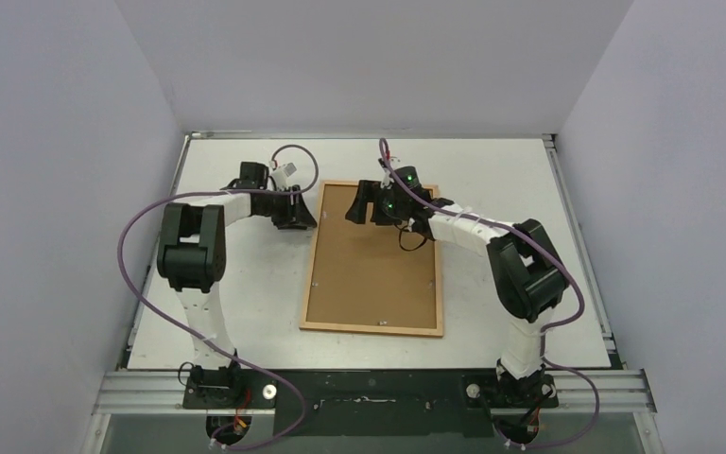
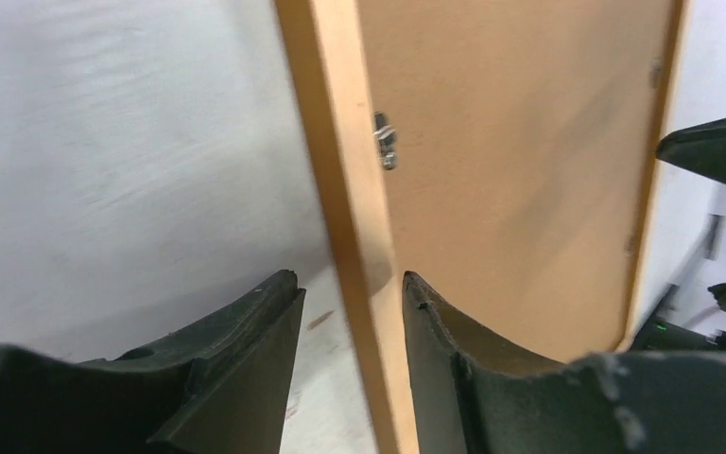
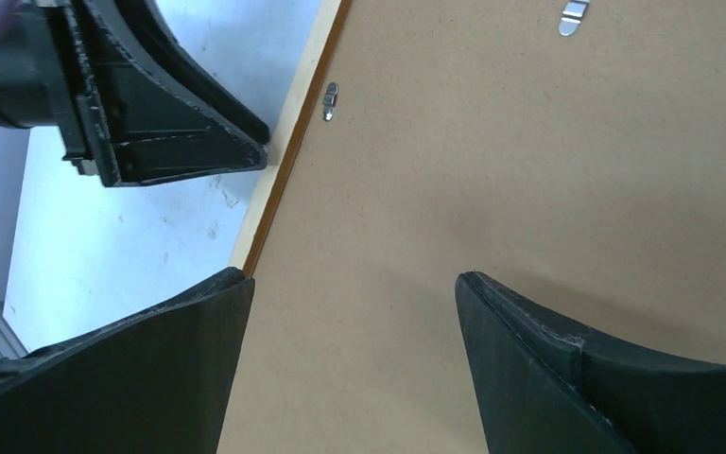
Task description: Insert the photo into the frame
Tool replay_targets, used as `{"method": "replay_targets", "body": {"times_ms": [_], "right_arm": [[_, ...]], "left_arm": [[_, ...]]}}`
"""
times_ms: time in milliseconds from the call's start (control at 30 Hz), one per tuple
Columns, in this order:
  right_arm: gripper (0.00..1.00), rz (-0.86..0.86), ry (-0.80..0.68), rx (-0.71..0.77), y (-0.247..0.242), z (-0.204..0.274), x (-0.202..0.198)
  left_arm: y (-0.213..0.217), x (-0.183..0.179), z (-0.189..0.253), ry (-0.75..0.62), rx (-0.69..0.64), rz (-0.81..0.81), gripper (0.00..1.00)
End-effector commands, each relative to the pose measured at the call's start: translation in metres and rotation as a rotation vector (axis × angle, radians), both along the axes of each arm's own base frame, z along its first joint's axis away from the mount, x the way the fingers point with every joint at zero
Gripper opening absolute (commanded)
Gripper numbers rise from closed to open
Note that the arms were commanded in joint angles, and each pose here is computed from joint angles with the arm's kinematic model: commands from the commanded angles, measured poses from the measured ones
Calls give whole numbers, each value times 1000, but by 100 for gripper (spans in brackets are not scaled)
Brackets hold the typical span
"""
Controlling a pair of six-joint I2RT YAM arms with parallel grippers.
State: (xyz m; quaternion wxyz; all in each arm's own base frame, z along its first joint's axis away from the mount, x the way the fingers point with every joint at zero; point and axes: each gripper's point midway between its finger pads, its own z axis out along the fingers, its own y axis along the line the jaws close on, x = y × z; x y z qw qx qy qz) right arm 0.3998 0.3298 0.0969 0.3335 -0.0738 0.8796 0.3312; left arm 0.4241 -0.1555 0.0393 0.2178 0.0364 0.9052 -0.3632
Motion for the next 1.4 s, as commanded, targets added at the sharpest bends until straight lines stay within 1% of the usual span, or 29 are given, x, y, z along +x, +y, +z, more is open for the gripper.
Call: {"method": "replay_targets", "body": {"times_ms": [0, 133, 233, 300, 400, 500, 767, 933, 1067, 1167, 1367], "right_arm": [[80, -41, -81, 31, -16, 33, 1], [80, -51, -64, 31, -24, 27, -2], [80, -57, -62, 34, -27, 23, 3], [80, -57, -63, 42, -26, 23, 10], [80, -47, -69, 54, -18, 21, 23], [79, -25, -66, 78, -6, 16, 34], [78, 44, -52, 126, 23, 5, 50], [77, 118, -23, 157, 47, -5, 45], [76, 174, -5, 165, 61, -9, 32], [76, 203, 10, 168, 65, -10, 21], [74, 236, 44, 197, 67, -12, 5]], "left_arm": [[-10, 19, 3, -41, 33, -19, 40], [-17, 21, -3, -34, 40, -25, 34], [-25, 17, -6, -16, 33, -39, 29], [-30, 12, -7, -7, 33, -45, 24], [-34, 5, -8, 12, 25, -39, 14], [-37, -12, -16, 63, -1, -24, 8], [-52, -60, -26, 130, -55, -24, 6], [-53, -80, -29, 143, -75, -2, 6], [-48, -84, -30, 147, -113, 33, 6], [-43, -78, -25, 130, -138, 64, 6], [-44, -69, -19, 110, -148, 74, 6]]}}
